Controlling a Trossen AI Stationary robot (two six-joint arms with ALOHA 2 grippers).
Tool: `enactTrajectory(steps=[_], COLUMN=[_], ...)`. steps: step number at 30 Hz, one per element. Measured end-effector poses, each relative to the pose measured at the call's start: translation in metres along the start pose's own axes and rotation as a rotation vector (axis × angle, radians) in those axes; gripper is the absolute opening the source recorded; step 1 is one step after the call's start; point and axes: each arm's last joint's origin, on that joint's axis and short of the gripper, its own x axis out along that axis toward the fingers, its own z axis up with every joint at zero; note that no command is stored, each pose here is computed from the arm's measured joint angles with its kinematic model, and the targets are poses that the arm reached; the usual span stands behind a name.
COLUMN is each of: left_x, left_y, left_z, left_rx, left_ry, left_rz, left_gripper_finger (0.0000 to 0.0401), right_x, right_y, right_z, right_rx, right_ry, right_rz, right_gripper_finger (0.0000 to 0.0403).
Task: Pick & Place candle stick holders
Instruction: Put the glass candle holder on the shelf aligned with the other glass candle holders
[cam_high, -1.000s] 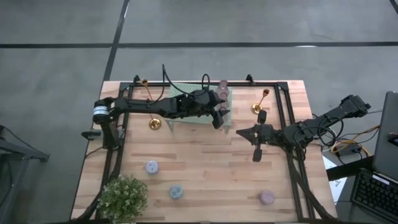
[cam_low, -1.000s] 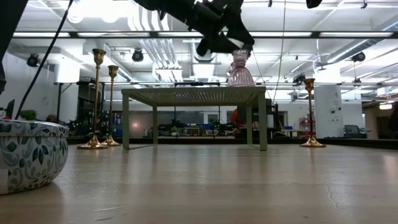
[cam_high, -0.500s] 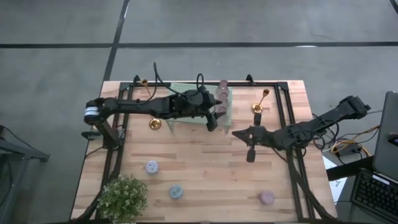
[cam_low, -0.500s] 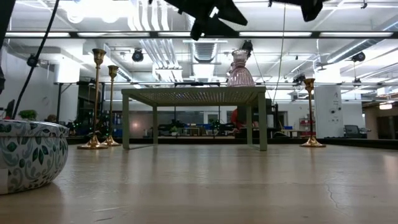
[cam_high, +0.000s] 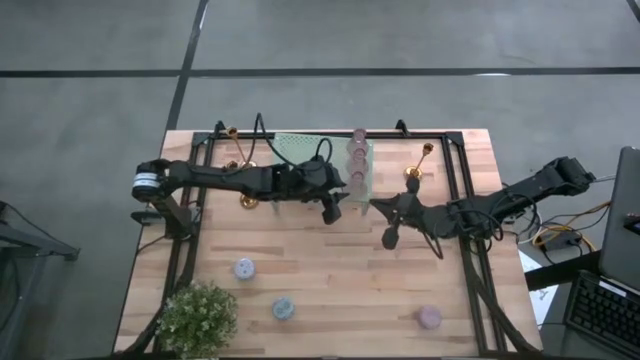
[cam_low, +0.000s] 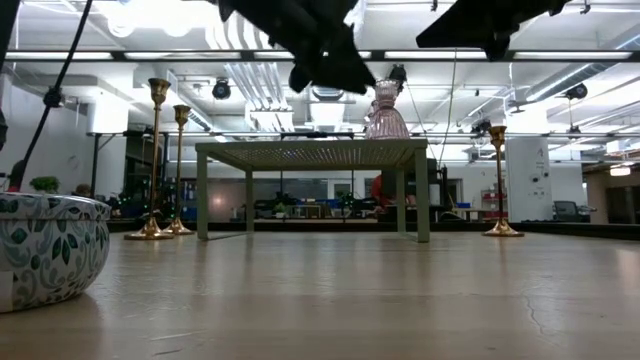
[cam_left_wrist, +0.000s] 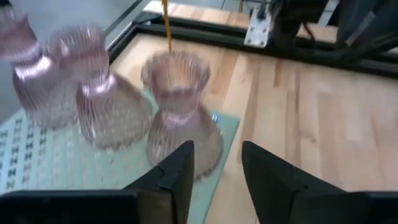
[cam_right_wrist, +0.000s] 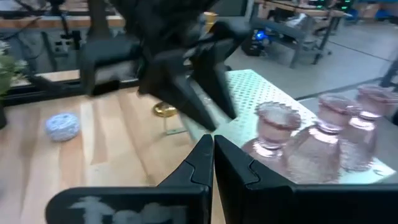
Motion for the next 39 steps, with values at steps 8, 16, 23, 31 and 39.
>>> enactTrajectory(steps=[8, 16, 23, 31, 39], left_x=[0.01, 0.014, 0.015, 0.019, 0.019], left_y=[0.002, 0.006, 0.006, 0.01, 0.012], left_z=[-0.03, -0.041, -0.037, -0.035, -0.033], left_rx=[0.025, 0.019, 0.009, -0.001, -0.008], left_ry=[0.015, 0.003, -0.034, -0.056, -0.081], left_rz=[0.002, 0.074, 0.034, 0.038, 0.035], left_gripper_finger=[0.0105, 0.0074, 0.0073, 0.0071, 0.007], right_x=[-0.001, -0.001, -0.001, -0.001, -0.001], right_y=[-0.002, -0.002, -0.002, -0.002, -0.002], right_z=[0.002, 0.002, 0.002, 0.003, 0.003], right_rx=[-0.002, -0.024, -0.025, -0.021, -0.02], right_ry=[-0.012, -0.012, -0.014, -0.017, -0.019], right_rz=[-0.017, -0.018, -0.017, -0.016, -0.016], right_gripper_finger=[0.0008, 0.0008, 0.0008, 0.0008, 0.0008])
